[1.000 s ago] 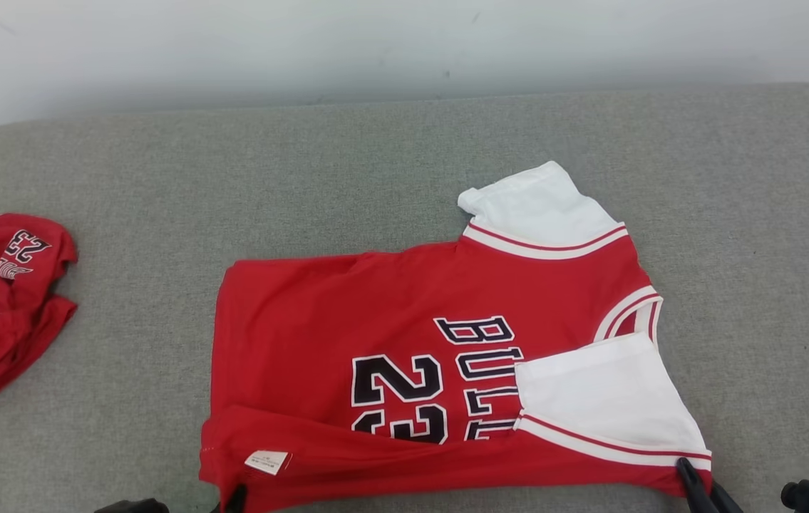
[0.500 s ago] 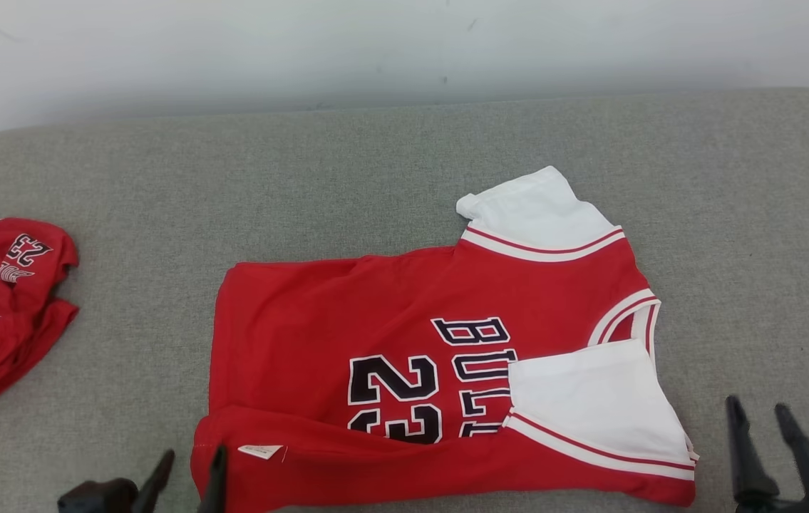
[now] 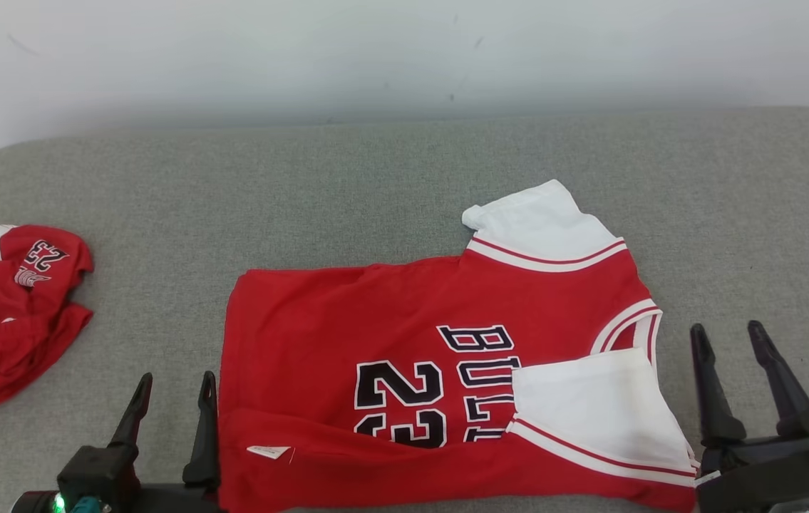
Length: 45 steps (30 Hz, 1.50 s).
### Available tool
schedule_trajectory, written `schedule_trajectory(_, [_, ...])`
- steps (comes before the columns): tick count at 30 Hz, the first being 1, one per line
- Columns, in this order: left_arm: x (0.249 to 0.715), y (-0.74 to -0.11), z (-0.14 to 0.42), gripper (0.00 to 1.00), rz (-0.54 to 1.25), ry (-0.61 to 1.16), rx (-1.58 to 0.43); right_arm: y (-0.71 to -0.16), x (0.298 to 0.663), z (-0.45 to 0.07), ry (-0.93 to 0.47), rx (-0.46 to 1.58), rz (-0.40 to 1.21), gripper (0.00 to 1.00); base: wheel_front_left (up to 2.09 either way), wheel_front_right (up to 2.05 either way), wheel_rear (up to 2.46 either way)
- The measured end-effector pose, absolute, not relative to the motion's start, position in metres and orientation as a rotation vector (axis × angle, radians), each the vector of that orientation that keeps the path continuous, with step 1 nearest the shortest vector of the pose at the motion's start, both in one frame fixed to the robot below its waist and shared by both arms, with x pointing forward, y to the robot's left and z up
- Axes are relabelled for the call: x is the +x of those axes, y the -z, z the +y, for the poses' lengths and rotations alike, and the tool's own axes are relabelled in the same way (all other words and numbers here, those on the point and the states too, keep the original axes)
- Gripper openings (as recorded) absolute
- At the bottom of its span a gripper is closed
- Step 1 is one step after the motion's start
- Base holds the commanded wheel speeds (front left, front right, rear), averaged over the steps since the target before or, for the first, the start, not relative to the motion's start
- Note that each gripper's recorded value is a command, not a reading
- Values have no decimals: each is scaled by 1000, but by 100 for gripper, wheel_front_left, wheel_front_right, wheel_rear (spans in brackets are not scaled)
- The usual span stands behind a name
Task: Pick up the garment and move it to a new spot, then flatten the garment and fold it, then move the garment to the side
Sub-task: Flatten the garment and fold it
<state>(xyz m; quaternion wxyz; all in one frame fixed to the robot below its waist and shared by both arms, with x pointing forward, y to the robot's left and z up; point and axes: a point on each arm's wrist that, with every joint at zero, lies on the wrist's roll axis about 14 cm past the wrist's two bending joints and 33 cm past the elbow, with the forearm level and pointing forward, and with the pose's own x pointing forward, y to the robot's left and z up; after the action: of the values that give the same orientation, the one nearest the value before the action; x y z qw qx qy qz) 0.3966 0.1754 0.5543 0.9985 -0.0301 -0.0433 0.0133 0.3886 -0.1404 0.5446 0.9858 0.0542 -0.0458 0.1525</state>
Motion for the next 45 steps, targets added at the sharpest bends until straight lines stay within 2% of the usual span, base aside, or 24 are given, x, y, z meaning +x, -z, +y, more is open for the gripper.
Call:
schedule_trajectory(5, [390, -562, 174, 100, -118, -39, -65, -556, 384, -127, -351, 95, -127, 100, 0, 0, 0])
schedule_trajectory(21, [381, -558, 172, 100, -97, -40, -68, -551, 376, -113, -395, 110, -91, 100, 0, 0, 0])
schedule_trajectory(26, [402, -570, 162, 100, -110, 34, -78, -546, 379, -113, -393, 115, -78, 100, 0, 0, 0])
schedule_trajectory(32, [449, -580, 158, 100, -68, 122, -82, -540, 388, -112, -397, 127, -64, 100, 0, 0, 0])
schedule_trajectory(37, [488, -561, 153, 100, 46, 184, -87, -532, 395, -113, -391, 141, -56, 100, 0, 0, 0])
schedule_trajectory(45, [527, -492, 149, 100, 313, 226, -143, -514, 409, -123, -355, 161, -31, 100, 0, 0, 0])
